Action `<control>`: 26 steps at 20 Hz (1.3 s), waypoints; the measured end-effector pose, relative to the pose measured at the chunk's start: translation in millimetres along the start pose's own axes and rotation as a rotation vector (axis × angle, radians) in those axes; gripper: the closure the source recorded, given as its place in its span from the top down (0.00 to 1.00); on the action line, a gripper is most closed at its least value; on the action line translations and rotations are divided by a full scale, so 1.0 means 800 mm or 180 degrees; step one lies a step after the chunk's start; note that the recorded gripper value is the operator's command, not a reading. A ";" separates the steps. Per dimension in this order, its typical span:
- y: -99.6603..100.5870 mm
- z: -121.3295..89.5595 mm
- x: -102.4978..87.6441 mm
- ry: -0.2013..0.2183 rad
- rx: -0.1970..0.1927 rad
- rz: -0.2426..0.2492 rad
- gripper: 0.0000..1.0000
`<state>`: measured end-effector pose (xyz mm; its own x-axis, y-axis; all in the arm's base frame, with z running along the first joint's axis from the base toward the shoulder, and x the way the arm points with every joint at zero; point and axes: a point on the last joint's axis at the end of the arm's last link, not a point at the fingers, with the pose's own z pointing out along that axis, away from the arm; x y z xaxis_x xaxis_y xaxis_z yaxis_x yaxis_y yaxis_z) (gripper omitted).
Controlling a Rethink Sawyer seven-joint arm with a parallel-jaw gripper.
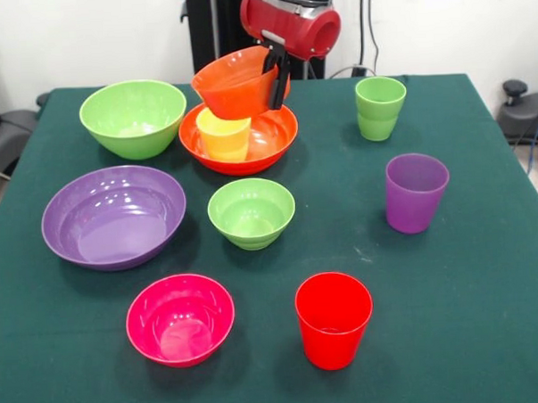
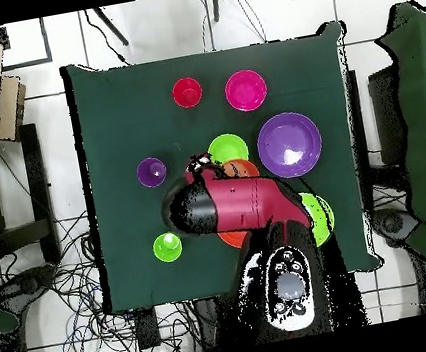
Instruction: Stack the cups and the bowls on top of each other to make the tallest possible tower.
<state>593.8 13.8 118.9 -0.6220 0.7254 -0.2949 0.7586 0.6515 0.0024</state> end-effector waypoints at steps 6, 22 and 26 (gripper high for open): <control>-0.007 0.010 0.008 -0.0084 -0.0037 -0.0020 0.00; -0.047 0.036 0.045 0.0043 0.0107 -0.0015 0.00; -0.052 0.037 0.048 0.0046 0.0109 -0.0003 0.00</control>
<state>544.0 7.6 79.1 -0.6252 0.7281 -0.2810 0.7641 0.6443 -0.0304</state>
